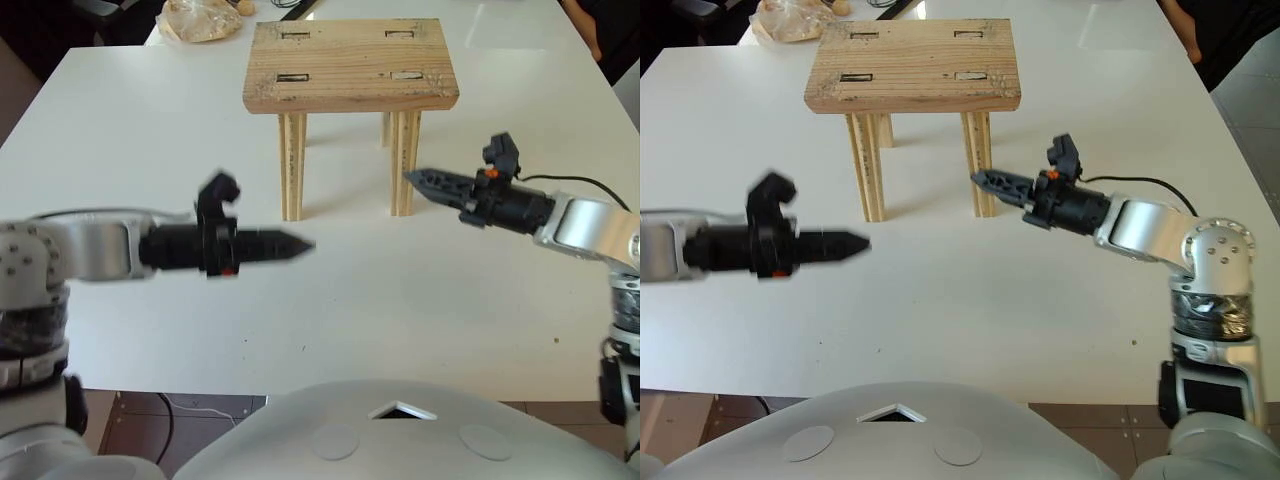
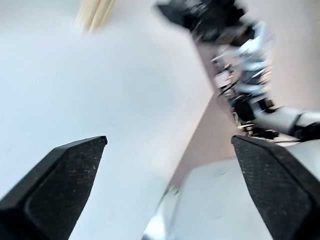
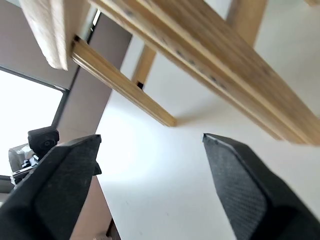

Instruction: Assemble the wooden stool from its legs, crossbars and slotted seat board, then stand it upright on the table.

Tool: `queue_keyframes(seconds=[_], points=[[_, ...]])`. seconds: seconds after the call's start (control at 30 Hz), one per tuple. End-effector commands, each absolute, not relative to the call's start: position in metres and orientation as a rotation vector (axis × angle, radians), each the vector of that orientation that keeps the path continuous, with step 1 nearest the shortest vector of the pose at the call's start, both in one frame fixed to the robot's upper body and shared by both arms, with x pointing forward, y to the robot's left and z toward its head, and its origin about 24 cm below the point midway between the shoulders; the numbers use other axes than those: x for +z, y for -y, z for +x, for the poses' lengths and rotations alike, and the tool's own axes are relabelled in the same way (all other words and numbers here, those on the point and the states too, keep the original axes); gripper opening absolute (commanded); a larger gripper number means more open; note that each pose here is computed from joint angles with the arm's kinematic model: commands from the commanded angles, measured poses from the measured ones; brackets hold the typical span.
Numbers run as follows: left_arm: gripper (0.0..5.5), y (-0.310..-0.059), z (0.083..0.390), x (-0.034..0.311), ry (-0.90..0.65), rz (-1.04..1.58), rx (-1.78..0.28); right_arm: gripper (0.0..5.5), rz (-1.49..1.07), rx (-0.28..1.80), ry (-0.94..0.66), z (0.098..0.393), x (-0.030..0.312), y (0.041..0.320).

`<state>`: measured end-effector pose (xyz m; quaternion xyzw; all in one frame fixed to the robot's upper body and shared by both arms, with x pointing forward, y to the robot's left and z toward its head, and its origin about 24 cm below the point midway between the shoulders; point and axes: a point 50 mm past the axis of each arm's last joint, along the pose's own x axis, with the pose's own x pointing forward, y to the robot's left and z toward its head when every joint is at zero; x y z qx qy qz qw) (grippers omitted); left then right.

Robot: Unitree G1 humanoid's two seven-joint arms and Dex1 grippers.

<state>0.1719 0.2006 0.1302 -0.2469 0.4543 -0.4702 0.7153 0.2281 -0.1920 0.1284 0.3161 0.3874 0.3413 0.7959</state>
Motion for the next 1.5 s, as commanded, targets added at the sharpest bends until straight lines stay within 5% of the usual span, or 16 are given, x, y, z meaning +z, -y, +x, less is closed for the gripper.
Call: queue_keyframes(seconds=[0.03,0.17,0.5,0.77,0.97,1.5], points=[[4.82,-0.223,0.167,0.103,-0.960,-0.283,-0.836,3.76,0.309,0.480,-0.878,0.228,0.096,0.235],[4.82,-0.243,0.185,0.079,-0.812,-0.014,-0.637,3.76,-0.017,0.363,-0.791,0.227,0.069,0.258],[4.82,-0.270,0.243,0.024,-0.393,0.529,-0.107,3.76,-0.174,0.084,-0.494,0.248,0.015,0.258],[4.82,-0.249,0.261,0.004,-0.200,0.347,-0.003,3.76,-0.122,-0.011,-0.393,0.263,-0.016,0.245],[4.82,-0.241,0.239,-0.016,-0.185,0.161,0.074,3.76,-0.008,-0.048,-0.314,0.258,-0.024,0.242],[4.82,-0.226,0.257,-0.018,-0.069,0.149,0.132,3.76,-0.122,0.041,-0.273,0.281,-0.031,0.207]])
